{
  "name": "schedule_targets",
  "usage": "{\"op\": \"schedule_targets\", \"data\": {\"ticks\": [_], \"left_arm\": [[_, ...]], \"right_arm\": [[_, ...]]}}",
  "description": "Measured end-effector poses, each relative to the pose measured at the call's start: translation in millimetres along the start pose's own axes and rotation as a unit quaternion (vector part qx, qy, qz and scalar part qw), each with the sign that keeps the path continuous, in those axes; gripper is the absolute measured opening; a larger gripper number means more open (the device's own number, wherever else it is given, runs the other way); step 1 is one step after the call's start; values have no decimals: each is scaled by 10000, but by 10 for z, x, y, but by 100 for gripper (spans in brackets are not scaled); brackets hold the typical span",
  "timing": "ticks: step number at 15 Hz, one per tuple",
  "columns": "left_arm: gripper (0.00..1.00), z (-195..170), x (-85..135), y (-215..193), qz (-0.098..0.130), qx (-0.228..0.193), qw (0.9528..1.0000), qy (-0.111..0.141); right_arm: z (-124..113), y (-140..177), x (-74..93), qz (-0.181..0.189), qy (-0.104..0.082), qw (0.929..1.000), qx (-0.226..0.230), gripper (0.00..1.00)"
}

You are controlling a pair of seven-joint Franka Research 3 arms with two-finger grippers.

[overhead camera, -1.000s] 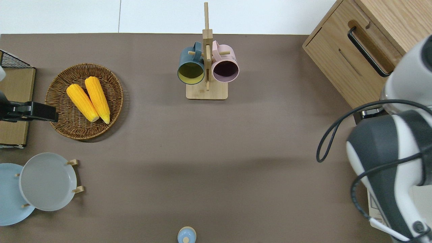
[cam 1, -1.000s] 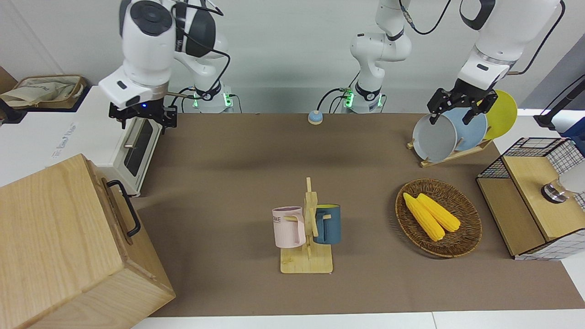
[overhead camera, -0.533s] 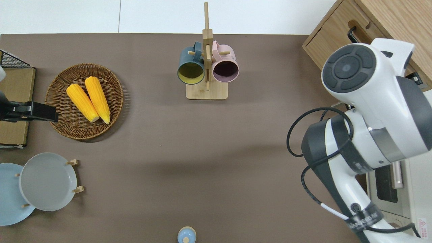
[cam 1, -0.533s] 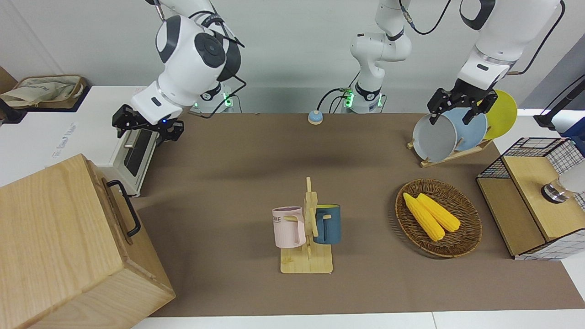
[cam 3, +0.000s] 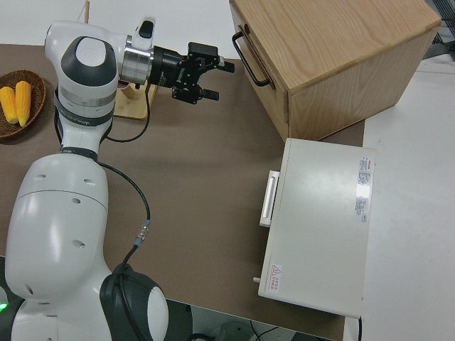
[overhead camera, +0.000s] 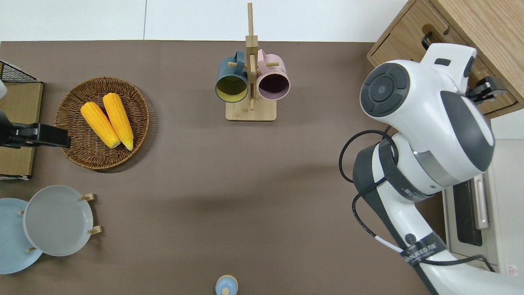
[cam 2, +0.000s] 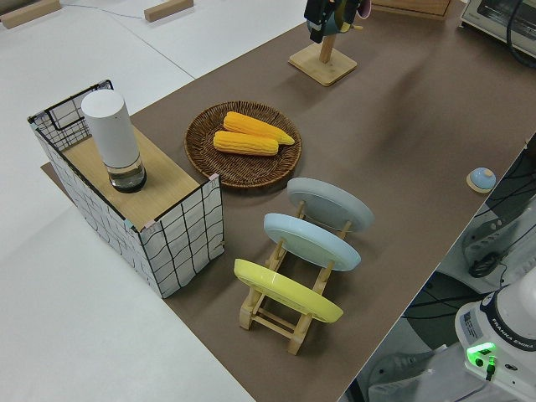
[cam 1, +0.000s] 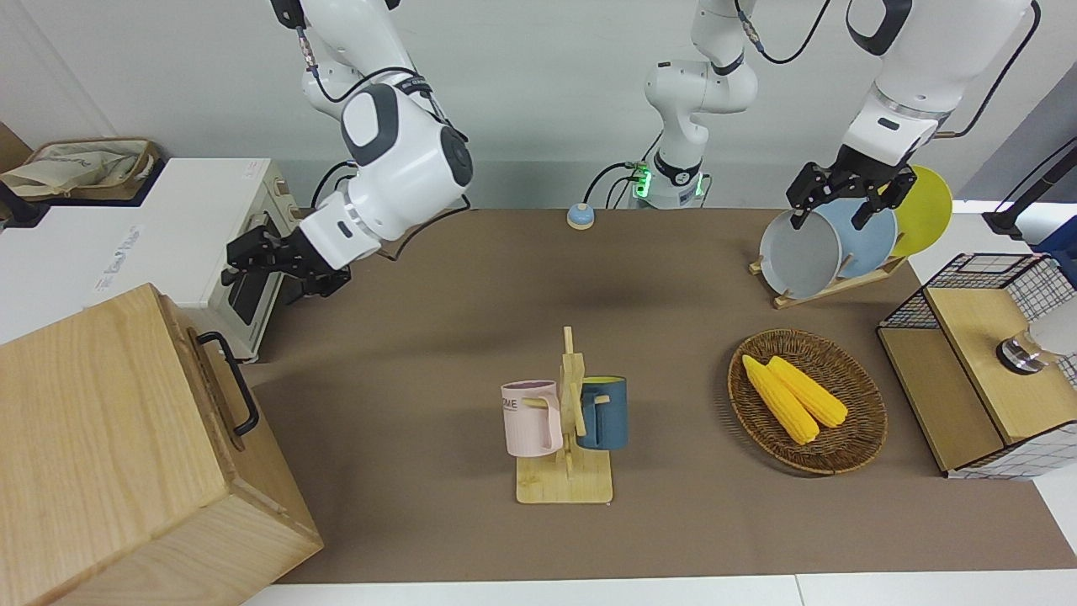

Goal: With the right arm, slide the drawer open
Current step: 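Raise the right arm and reach the right gripper toward the black drawer handle, then close the right gripper on the black drawer handle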

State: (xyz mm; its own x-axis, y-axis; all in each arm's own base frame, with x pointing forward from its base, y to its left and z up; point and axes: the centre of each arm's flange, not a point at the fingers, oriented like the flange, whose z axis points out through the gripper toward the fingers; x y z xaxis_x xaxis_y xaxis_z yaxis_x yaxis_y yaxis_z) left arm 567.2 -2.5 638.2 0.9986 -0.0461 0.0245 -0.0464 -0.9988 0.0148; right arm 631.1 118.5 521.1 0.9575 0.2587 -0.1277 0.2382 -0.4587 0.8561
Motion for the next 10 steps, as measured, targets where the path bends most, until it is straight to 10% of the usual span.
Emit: {"op": "schedule_targets", "data": {"ticks": [10], "left_arm": [[100, 0, 0, 0, 1, 0, 10000, 0]], "right_arm": [[165, -668, 325, -239, 780, 9851, -1511, 98]]}}
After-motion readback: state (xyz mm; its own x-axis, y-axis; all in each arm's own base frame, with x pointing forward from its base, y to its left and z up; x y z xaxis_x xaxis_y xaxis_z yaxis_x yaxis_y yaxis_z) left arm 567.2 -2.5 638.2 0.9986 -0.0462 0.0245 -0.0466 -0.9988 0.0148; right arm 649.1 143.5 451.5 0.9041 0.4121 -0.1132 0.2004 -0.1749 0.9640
